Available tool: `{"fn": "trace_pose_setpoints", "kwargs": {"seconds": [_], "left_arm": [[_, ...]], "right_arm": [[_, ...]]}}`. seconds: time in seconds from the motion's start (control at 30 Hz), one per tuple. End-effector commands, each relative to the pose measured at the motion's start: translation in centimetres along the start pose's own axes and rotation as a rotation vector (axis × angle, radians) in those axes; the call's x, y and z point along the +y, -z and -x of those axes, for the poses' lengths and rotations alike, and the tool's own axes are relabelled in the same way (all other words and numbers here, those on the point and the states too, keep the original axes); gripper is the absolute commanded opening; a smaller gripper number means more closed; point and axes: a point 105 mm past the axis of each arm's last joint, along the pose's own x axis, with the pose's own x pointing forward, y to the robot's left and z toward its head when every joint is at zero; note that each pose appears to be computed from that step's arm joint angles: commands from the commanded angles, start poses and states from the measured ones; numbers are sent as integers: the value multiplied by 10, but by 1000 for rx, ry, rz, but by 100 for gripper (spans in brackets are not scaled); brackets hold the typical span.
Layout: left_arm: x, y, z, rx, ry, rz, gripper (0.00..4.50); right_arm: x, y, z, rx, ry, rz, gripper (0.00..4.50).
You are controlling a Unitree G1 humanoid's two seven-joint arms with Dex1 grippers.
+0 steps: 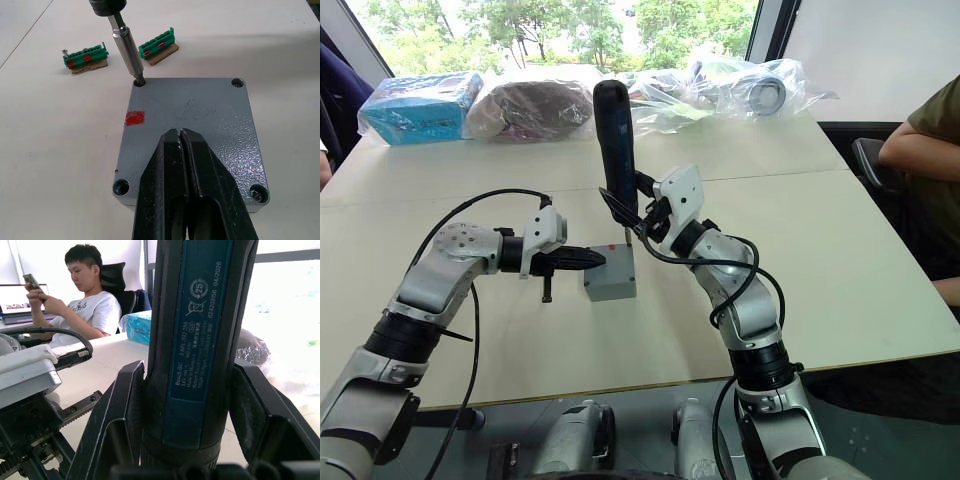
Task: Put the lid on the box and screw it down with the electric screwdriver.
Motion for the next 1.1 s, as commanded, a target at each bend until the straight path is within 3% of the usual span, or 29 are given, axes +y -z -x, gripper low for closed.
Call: {"fn": "trace_pose_setpoints", "kwargs": {"seconds": [0.03, 0.33, 0.6, 0.87, 1.1], "left_arm": [[-5, 4, 0, 19, 15, 7, 0], [-6, 5, -1, 22, 18, 12, 0], [-7, 7, -1, 26, 18, 16, 0], [-9, 11, -3, 40, 23, 13, 0], [-10, 14, -3, 54, 26, 5, 0]], "right_arm": [[3, -13, -2, -65, -9, 44, 189], [1, -7, -2, -56, -13, 54, 189], [17, 26, 9, 76, -80, -13, 189], [17, 69, 16, 292, -32, -128, 189], [15, 77, 20, 350, -9, -168, 189]]}}
